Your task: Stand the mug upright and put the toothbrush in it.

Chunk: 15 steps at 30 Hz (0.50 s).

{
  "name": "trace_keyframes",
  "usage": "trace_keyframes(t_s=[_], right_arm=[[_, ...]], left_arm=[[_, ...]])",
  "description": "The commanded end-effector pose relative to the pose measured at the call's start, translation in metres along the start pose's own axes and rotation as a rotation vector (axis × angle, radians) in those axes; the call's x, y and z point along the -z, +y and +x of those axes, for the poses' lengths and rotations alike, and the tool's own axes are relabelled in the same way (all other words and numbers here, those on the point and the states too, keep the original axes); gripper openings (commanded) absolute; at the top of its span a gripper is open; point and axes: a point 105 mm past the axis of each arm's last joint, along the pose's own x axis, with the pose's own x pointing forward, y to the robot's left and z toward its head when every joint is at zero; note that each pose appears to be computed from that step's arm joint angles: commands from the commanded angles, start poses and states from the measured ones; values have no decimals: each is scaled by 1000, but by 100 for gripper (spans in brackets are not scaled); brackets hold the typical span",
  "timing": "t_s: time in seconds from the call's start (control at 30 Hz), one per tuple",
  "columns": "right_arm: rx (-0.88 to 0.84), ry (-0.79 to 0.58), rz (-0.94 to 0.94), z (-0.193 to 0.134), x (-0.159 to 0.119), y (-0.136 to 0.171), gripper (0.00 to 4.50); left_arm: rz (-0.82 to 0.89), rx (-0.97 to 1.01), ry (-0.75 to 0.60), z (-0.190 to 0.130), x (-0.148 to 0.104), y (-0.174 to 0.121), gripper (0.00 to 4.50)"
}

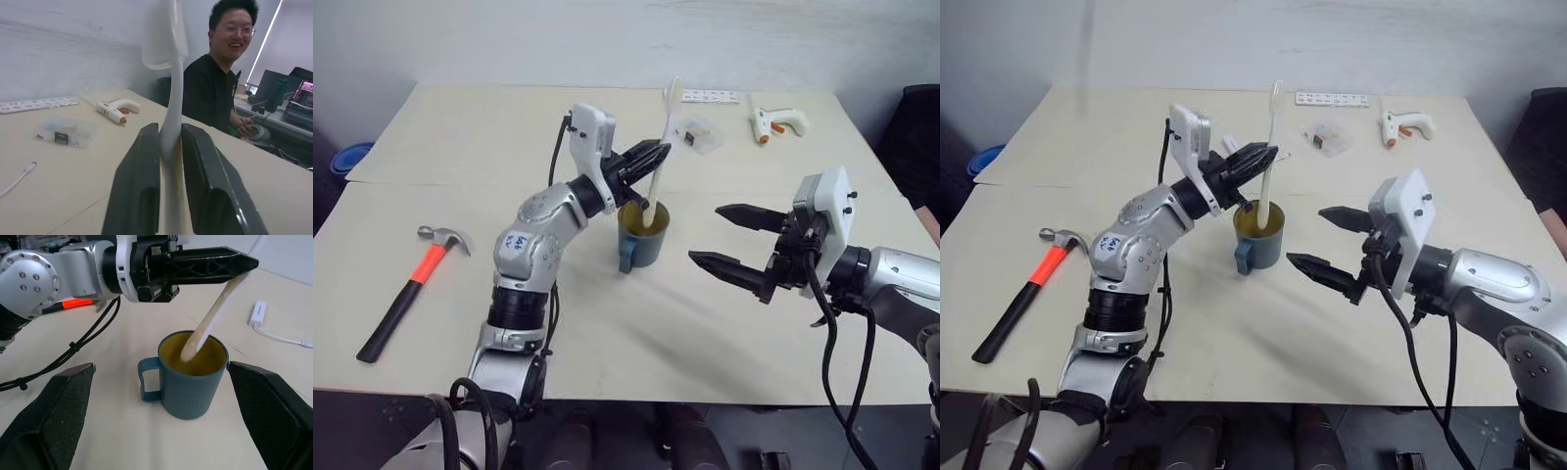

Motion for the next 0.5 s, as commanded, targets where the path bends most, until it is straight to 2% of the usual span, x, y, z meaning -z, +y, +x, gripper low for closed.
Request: trace_keyframes(t_s=[0.03,0.2,0.27,0.3,0.5], right_arm=[[7,-19,-52,-6,-13,1,450],[22,19,-66,-13,-10,-9,450],[29,39,-55,-18,-7,-15,450],[29,61,-46,-22,-3,-20,450],[-40,193,6,-48,19,-32,450]], left_arm=[[39,59,-49,-5,-13,-10,177],[94,79,-16,-36,-35,-7,326],[134,144,56,-64,-49,-8,388],[180,193,135,-85,-54,-7,415],[336,336,598,-181,-54,2,415]])
